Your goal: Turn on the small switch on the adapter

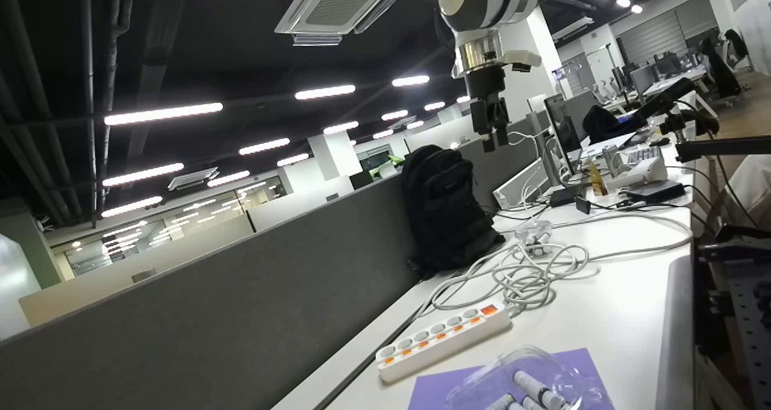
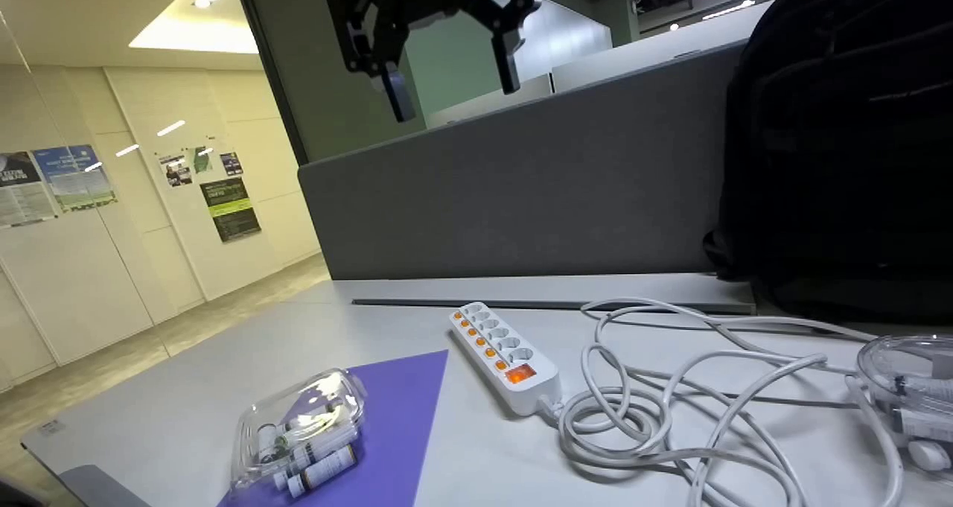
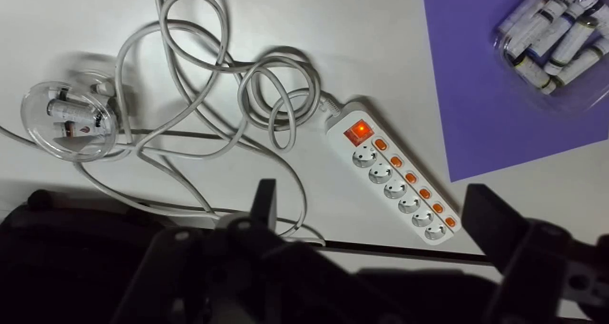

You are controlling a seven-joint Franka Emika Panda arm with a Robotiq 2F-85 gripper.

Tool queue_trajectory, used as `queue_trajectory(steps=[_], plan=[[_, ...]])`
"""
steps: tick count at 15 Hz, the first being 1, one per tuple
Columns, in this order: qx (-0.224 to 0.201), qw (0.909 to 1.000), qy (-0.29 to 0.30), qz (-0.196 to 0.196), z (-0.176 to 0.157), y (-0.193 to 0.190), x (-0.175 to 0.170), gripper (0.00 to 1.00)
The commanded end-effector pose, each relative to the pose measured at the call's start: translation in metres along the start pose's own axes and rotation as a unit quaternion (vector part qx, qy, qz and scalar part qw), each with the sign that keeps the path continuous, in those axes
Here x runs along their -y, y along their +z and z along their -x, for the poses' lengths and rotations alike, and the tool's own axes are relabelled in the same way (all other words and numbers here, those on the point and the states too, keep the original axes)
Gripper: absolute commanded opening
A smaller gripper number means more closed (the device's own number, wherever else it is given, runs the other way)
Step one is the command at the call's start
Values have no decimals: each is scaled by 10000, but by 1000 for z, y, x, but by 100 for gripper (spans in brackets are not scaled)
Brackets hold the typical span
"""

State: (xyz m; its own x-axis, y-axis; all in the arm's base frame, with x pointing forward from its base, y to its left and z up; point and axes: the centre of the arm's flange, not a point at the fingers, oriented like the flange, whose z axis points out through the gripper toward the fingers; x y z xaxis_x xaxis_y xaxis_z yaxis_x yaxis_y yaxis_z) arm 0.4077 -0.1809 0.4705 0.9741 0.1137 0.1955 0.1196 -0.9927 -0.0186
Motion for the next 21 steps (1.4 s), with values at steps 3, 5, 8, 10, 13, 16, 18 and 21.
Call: queue_trajectory(steps=[3, 5, 8, 10, 13, 16, 18, 21], plan=[[0, 10000, 0, 0, 0, 0, 0, 100], [-45, 10000, -66, 2, -1, 8, 5, 100], [-239, 9995, -200, -9, -2, 31, 20, 100], [-354, 9988, -338, -92, -1, 56, 34, 100], [-200, 9975, -636, -251, 1, 97, 60, 75], [164, 9952, -832, -486, -3, 133, 85, 60], [390, 9932, -937, -570, -12, 154, 98, 46], [567, 9910, -1083, -545, -24, 186, 111, 25]])
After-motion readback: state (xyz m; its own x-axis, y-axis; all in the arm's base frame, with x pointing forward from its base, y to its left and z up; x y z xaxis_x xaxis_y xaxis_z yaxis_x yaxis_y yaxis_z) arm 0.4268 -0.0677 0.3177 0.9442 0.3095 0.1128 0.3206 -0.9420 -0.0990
